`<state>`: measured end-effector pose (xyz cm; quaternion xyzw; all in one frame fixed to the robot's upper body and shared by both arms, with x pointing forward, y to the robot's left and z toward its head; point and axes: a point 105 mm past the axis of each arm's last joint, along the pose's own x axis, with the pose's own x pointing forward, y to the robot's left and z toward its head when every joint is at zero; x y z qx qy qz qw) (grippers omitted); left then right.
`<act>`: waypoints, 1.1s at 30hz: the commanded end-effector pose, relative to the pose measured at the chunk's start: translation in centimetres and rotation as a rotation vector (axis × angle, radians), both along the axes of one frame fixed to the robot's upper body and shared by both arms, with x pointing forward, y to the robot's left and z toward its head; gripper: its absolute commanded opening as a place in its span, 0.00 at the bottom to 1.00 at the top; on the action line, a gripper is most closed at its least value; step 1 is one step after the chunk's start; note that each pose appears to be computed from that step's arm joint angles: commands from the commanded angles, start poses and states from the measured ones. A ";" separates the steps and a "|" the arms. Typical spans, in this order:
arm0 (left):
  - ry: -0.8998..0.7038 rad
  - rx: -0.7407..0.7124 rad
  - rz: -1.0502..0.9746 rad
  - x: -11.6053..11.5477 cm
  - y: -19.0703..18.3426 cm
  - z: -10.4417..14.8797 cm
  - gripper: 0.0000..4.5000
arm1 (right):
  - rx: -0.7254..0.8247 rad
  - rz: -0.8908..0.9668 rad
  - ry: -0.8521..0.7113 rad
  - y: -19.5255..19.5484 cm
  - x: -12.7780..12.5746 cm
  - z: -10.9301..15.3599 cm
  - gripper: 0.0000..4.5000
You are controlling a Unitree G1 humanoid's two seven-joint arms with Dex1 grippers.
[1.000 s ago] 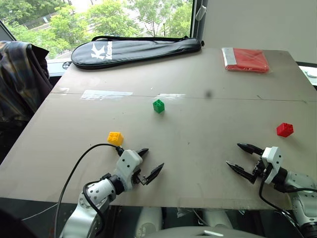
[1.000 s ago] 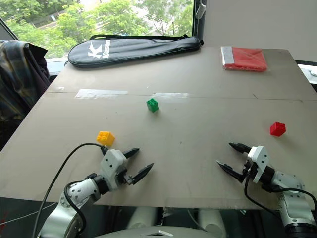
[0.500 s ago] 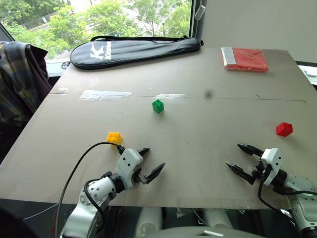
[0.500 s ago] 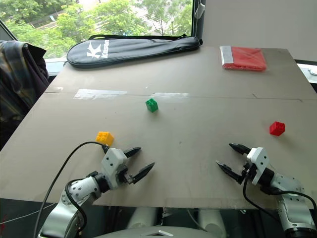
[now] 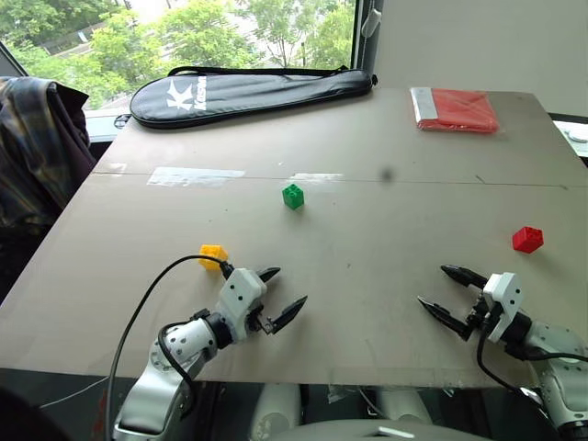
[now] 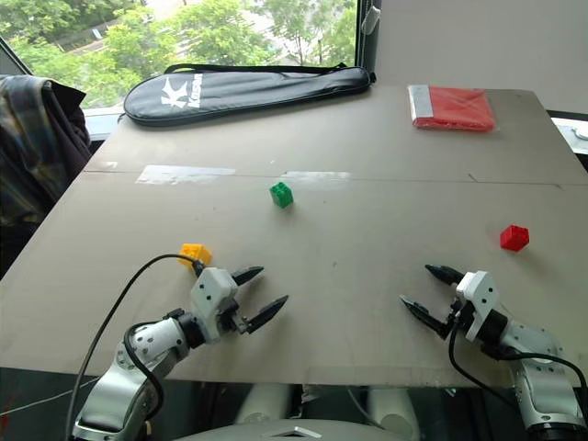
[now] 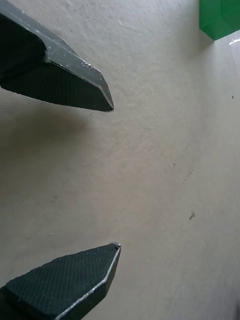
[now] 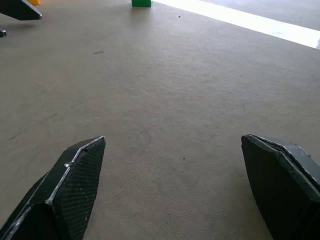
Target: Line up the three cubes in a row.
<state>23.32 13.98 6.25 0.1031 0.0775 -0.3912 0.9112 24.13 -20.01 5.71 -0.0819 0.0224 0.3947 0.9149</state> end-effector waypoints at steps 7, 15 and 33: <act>-0.020 0.008 -0.027 -0.4 0.0 0.8 0.95 | 0.056 -0.041 -0.041 0.0 -0.2 1.5 1.00; -0.066 -0.014 -0.248 -0.7 -1.8 5.0 0.95 | 0.090 -0.482 -0.103 -6.2 0.5 3.8 1.00; -0.143 0.052 -0.516 0.1 -5.7 10.6 0.95 | 0.118 -1.069 -0.078 -13.9 5.0 4.7 1.00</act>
